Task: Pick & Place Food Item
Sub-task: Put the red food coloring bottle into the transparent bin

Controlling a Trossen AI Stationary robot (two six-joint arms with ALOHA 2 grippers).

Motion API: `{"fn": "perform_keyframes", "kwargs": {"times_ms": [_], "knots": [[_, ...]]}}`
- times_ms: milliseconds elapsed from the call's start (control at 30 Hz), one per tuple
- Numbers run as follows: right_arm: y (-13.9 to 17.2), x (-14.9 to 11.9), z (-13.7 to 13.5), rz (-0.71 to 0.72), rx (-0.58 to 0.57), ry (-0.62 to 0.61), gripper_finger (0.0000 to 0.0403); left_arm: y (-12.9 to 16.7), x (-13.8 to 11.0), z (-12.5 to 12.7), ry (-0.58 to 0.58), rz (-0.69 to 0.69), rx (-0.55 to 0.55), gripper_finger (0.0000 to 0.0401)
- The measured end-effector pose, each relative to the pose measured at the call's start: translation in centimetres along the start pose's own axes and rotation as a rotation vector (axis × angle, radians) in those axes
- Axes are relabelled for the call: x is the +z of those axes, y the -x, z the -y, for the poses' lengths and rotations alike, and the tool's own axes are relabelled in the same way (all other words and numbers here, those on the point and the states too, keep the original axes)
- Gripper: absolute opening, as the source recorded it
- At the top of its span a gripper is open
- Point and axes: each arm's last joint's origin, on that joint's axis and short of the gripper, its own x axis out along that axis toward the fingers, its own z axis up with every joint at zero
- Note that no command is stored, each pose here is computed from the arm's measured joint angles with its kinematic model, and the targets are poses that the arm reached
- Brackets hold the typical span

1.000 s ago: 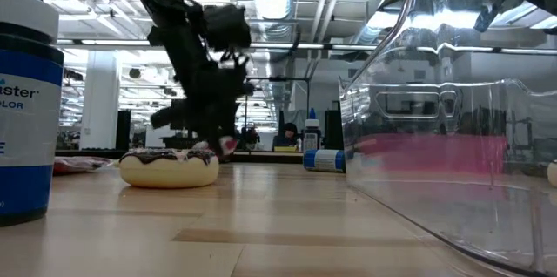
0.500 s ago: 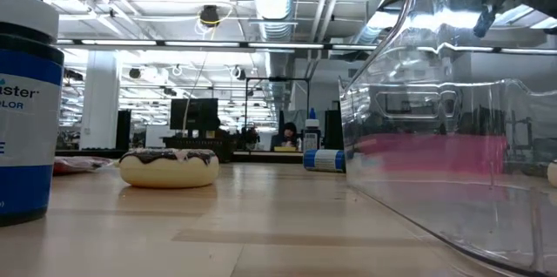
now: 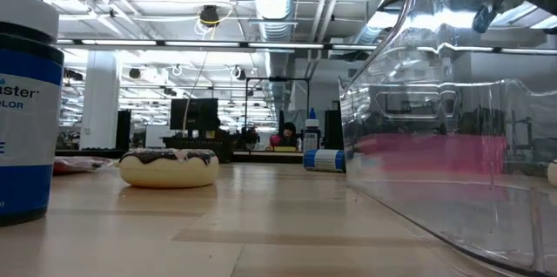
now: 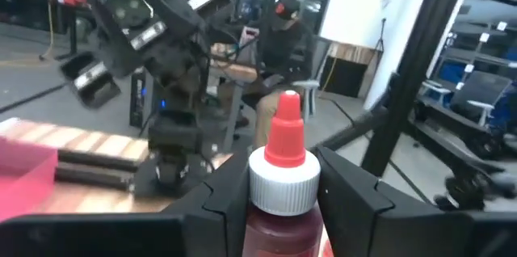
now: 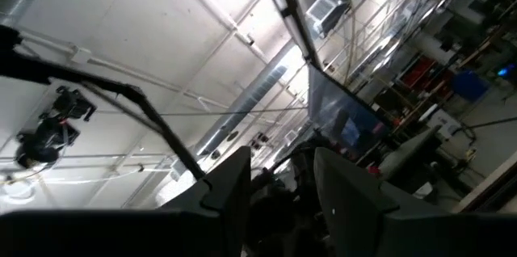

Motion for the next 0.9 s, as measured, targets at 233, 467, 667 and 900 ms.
{"fn": "perform_keyframes", "kwargs": {"times_ms": [233,467,667,900], "knots": [[0.1,-0.4,-0.5,-0.053,0.043,-0.035,0.0131,-2.6,-3.5,0.7,-0.016,-0.039,0.070,0.0113],[0.3,-0.9,-0.9,-0.105,0.080,-0.082,0.0131,-2.2,-8.0,3.9,-0.045,-0.114,0.062,0.0113],[0.4,-1.1,-1.1,-0.110,0.074,-0.076,0.0131,-1.5,-11.6,6.5,-0.062,-0.131,0.085,0.0120],[0.5,-1.2,-1.3,-0.114,0.068,-0.083,0.0131,-0.8,-14.0,7.6,-0.094,-0.133,0.205,0.0113]]}}
